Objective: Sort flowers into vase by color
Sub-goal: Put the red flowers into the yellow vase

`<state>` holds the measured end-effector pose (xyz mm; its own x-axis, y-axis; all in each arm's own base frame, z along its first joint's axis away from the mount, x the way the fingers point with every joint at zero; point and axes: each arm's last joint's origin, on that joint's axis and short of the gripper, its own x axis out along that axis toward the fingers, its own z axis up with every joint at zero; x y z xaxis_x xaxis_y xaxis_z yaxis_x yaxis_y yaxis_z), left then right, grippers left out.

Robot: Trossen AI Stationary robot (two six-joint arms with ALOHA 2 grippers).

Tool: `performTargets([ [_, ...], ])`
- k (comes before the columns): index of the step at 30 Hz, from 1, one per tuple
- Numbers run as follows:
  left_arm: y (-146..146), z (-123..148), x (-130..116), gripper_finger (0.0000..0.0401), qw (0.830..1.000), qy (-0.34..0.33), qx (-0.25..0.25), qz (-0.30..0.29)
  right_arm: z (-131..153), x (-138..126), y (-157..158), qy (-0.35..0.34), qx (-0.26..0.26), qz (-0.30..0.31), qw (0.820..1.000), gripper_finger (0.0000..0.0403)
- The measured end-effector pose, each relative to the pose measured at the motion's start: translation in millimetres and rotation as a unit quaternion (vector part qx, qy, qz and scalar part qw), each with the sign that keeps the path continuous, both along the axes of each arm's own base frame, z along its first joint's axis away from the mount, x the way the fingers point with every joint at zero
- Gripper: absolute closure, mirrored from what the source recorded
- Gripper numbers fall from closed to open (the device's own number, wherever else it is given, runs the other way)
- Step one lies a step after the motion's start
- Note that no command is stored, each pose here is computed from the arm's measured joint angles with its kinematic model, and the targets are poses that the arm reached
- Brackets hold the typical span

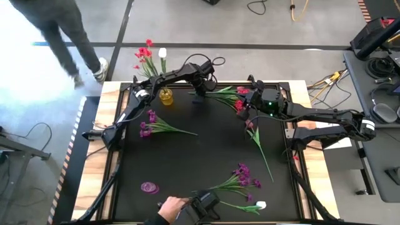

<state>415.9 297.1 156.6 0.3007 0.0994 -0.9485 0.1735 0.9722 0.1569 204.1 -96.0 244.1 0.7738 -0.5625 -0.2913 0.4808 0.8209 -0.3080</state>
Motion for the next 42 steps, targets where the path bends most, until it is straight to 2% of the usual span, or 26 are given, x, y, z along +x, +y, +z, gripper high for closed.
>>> performTargets([
  [6, 0.8, 0.4, -0.2, 0.0383, 1.000, -0.001, 0.000, 0.006, 0.0, 0.0, 0.0, 0.000, 0.000, 0.000, 1.000, 0.0394],
  [12, 2.4, -9.6, -2.5, 0.0364, 1.000, 0.002, -0.024, 0.014, -0.1, 0.0, 0.1, 0.000, 0.000, 0.002, 1.000, 0.0394],
  [21, 4.9, -9.9, -3.7, 0.0363, 0.999, -0.003, -0.037, 0.017, 0.6, 0.2, 0.0, -0.004, -0.001, 0.002, 1.000, 0.0394],
  [25, 5.2, -10.4, -4.5, 0.0368, 0.999, -0.004, -0.043, 0.020, 0.5, 0.3, 0.0, -0.004, 0.000, 0.002, 1.000, 0.0394],
  [30, 4.8, -10.5, -5.0, 0.0394, 0.999, -0.001, -0.043, 0.014, 0.5, 0.3, 0.0, -0.004, 0.000, 0.002, 1.000, 0.0394],
  [34, 6.1, -2.3, -3.3, 0.0398, 0.998, -0.007, -0.045, 0.032, 1.4, 0.5, -0.1, -0.008, -0.002, 0.002, 1.000, 0.0394],
  [38, 9.4, 20.5, 3.1, 0.0399, 0.996, -0.058, -0.056, 0.046, 1.2, 0.5, -0.1, -0.007, -0.002, 0.002, 1.000, 0.0394],
  [42, 11.6, 44.4, 6.7, 0.0400, 0.984, -0.139, -0.105, 0.046, 1.2, 0.5, -0.1, -0.007, -0.002, 0.002, 1.000, 0.0394],
])
